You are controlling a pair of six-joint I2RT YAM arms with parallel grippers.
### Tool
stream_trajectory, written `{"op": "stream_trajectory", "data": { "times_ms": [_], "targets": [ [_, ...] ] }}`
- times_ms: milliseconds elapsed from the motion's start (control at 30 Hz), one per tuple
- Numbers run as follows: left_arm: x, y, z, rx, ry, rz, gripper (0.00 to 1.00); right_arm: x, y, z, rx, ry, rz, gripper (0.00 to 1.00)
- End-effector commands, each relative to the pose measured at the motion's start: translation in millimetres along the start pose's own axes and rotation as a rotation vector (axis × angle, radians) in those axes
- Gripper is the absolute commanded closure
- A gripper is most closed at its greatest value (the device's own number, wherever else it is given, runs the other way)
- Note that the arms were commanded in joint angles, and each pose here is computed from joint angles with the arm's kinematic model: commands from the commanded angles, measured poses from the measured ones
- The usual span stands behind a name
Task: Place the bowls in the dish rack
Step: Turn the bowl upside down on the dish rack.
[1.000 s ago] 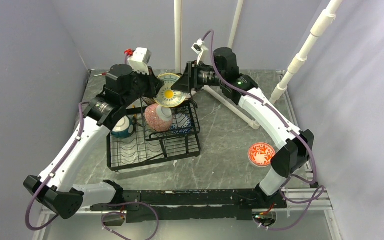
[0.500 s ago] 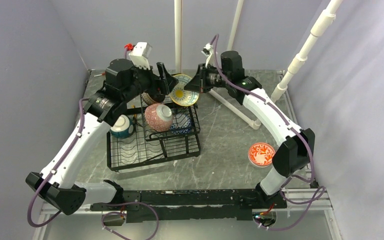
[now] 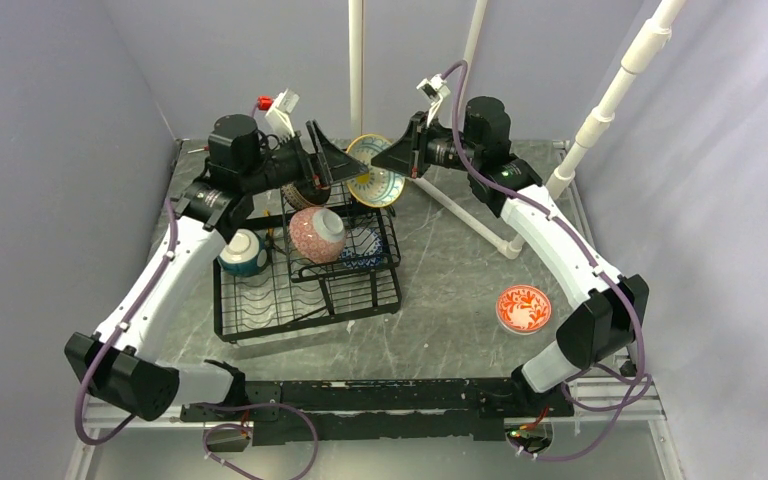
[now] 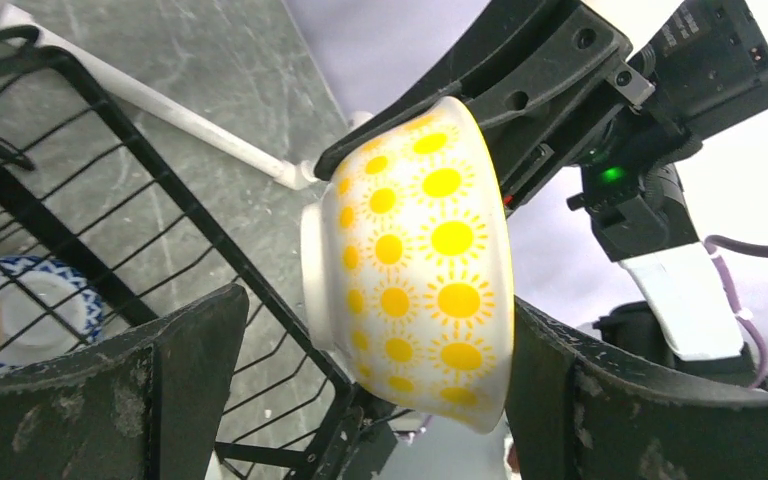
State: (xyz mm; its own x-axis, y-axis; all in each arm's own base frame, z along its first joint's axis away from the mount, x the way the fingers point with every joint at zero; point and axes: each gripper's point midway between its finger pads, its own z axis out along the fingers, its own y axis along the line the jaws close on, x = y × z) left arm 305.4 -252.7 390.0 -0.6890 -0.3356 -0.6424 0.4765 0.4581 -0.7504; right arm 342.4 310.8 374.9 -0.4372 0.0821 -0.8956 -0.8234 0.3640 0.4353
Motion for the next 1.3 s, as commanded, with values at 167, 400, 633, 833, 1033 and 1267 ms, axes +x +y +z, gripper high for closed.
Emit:
{"op": "stream_trajectory", "data": {
  "times_ms": [167, 400, 633, 833, 1033, 1267],
  "targets": [
    [14.0, -14.2, 14.5, 0.101, 0.061, -0.045, 0.13, -40.3, 33.6, -7.0, -0.093, -0.103, -0.079, 1.00],
    [19.2, -3.4, 20.3, 0.039, 0.083, -0.033, 0.30, -35.6, 29.1, -1.0, -0.091, -0.093, -0.042, 1.00],
    [11.7, 14.7, 4.5, -0.122, 0.037, 0.021, 0.68, -23.0, 34.9, 18.9, -0.137, -0.048, 0.015, 1.00],
    [-7.3, 20.7, -29.1, -0.213, -0.047, 0.065, 0.85, -23.9, 62.6, 44.6, -0.215, -0.027, -0.016, 0.96],
    [-20.7, 29.5, -67.3, -0.327, -0.144, 0.097, 0.97, -24.7, 92.4, 65.2, -0.280, -0.032, -0.056, 0.81],
    [-24.1, 41.0, -113.9, -0.497, -0.261, 0.158, 0.97, -8.2, 118.1, 100.9, -0.323, -0.006, -0.128, 0.68]
  ]
}}
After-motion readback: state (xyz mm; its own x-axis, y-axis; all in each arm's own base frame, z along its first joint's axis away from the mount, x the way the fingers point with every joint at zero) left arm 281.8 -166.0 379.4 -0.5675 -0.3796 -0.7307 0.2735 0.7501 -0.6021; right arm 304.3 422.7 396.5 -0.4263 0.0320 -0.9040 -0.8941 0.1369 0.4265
